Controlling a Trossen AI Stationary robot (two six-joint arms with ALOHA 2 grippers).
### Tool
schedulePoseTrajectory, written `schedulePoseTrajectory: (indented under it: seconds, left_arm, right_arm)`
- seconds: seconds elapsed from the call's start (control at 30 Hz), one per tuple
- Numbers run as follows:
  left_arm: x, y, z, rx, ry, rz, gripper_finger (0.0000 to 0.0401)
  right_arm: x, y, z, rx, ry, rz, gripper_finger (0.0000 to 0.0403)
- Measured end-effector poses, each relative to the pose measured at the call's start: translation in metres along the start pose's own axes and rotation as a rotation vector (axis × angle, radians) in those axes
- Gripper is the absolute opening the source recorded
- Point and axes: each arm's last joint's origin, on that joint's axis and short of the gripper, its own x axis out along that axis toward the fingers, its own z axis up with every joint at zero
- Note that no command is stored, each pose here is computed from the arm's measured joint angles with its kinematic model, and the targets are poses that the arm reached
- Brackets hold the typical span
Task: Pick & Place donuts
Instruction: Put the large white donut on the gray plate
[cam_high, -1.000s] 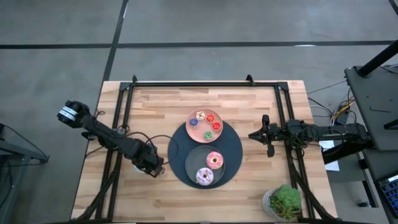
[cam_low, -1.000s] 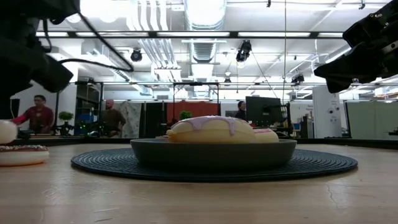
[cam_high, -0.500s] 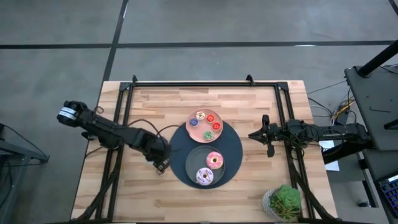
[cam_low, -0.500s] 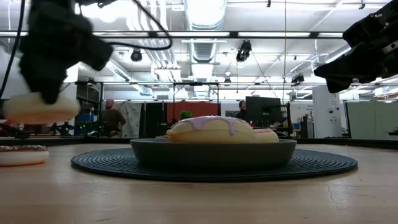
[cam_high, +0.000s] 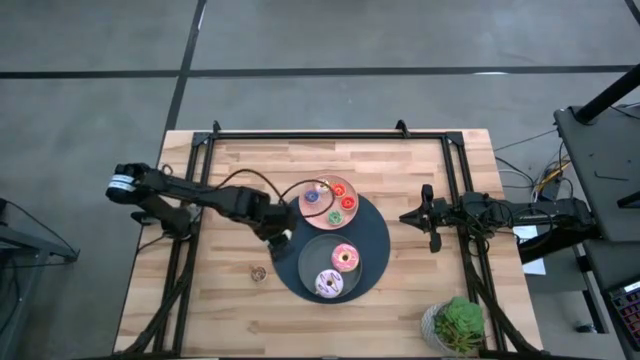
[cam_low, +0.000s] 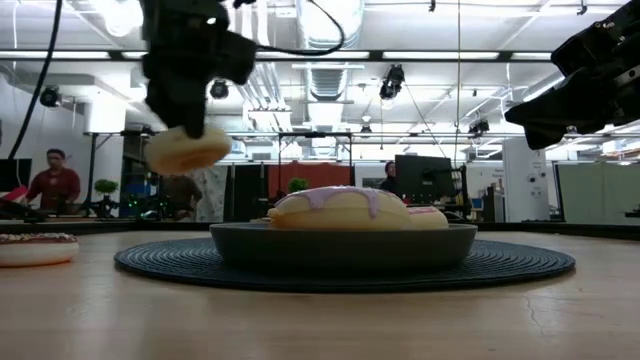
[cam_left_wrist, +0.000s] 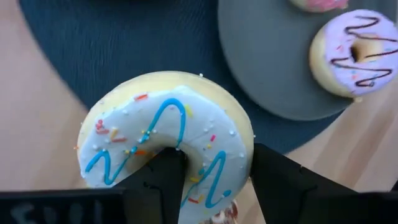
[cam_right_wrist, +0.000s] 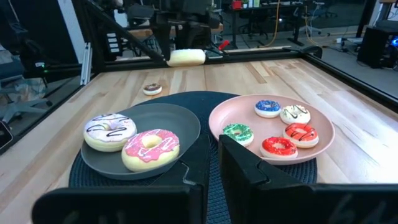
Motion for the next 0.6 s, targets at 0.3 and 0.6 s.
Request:
schedulePoseTrajectory:
  seconds: [0.3, 0.6]
  left_arm:
    - [0.004, -0.020, 0.036, 0.210, -0.038, -0.010, 0.0146]
    - [0.015, -0.037, 0.062, 0.337, -0.049, -0.021, 0.0146]
  right_arm:
    - [0.000, 0.000, 0.000, 0.000, 0.000, 0.000, 0.0029]
    - [0.000, 0.000, 0.000, 0.000, -0.001, 0.000, 0.0029]
